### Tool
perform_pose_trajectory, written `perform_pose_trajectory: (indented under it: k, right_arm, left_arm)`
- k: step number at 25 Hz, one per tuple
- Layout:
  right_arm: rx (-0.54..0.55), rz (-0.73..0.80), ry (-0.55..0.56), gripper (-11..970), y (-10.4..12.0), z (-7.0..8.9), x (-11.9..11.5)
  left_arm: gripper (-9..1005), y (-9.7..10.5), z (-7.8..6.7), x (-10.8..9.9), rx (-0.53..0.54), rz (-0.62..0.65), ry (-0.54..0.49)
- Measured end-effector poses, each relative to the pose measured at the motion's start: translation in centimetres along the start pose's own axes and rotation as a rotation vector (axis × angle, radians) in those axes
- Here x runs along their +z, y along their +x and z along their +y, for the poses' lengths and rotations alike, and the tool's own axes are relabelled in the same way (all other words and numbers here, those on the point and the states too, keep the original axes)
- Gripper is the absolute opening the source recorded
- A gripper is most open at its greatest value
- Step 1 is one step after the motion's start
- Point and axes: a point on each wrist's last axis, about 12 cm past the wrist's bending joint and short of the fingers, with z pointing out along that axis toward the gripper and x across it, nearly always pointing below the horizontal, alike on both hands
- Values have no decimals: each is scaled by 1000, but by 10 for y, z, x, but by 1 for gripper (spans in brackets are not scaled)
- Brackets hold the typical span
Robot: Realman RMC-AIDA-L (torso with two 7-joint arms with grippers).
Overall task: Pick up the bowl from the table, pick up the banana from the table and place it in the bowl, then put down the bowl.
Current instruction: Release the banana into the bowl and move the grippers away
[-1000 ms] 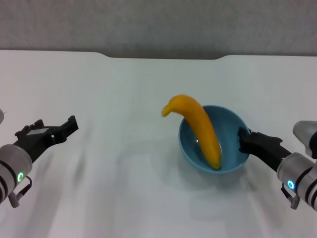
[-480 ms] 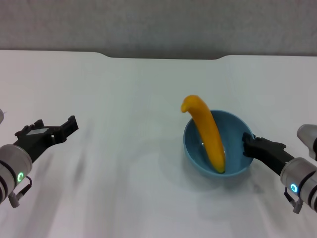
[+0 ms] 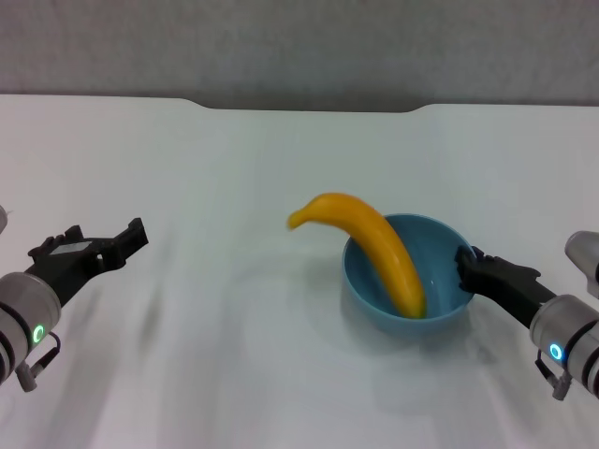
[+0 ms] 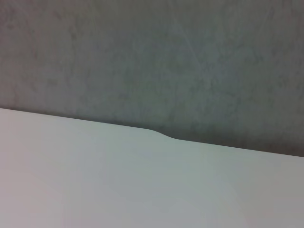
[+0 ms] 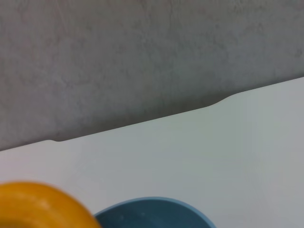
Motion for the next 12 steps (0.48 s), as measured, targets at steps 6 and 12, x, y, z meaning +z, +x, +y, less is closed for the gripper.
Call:
perform_pose_trajectory:
  k: [6,12]
  right_arm:
    - [3,-1,-1,123,0,0,0]
    - [11,-5,6,132,0,-1,-1]
  left_arm:
    - [895,0,0,0,0,0,0]
    - [895,0,0,0,0,0,0]
